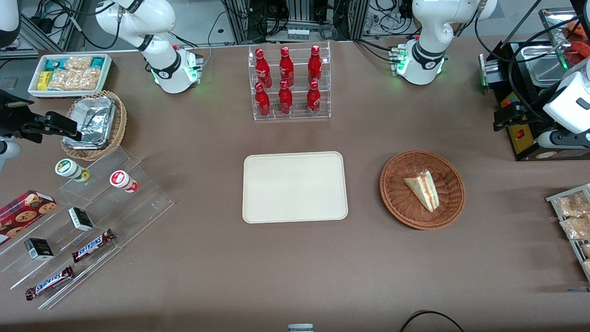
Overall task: Place sandwich from basket to tray
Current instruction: 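Move the left gripper over the wrapped sandwich in the wicker basket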
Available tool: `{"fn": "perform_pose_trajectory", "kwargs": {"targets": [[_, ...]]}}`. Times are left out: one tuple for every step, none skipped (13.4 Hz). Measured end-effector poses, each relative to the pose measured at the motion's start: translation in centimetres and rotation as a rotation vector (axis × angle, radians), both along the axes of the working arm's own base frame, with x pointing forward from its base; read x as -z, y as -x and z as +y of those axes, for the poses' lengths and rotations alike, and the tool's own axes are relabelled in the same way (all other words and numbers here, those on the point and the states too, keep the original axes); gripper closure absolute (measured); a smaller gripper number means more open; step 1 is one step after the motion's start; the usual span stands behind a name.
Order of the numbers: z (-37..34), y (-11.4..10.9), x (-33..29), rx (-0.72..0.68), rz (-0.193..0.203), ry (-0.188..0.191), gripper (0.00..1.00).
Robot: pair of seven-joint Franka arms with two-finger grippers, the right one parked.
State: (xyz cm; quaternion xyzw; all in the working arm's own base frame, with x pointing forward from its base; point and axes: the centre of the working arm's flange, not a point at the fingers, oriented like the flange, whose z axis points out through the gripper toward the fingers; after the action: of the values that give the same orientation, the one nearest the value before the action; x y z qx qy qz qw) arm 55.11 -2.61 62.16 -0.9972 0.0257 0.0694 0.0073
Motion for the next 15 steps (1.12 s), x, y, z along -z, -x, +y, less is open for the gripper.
{"fn": "perform_pose_trajectory", "kwargs": {"targets": [[-0.1, 0.0, 0.0, 0.001, 0.000, 0.000, 0.00], [-0.3, 0.0, 0.1, 0.005, 0.002, 0.000, 0.00], [-0.6, -0.1, 0.4, 0.011, 0.007, 0.000, 0.00], [-0.9, -0.4, 1.1, 0.015, 0.019, -0.001, 0.00], [-1.1, -0.9, 2.6, 0.018, 0.041, -0.003, 0.00], [-1.3, -1.6, 4.6, 0.021, 0.061, -0.005, 0.00], [-1.7, -2.3, 7.1, 0.027, 0.076, -0.006, 0.00], [-2.1, -2.8, 9.8, 0.035, 0.086, -0.007, 0.00], [-2.7, -3.1, 12.4, 0.044, 0.091, -0.008, 0.00], [-3.4, -3.0, 14.7, 0.045, 0.089, -0.010, 0.00], [-4.2, -2.8, 16.9, 0.038, 0.080, -0.014, 0.00], [-5.1, -2.4, 18.9, 0.022, 0.064, -0.018, 0.00], [-5.8, -2.0, 20.8, 0.006, 0.048, -0.022, 0.00], [-6.3, -1.5, 22.5, -0.011, 0.030, -0.023, 0.00], [-6.6, -1.0, 24.2, -0.040, 0.003, -0.023, 0.00]]}}
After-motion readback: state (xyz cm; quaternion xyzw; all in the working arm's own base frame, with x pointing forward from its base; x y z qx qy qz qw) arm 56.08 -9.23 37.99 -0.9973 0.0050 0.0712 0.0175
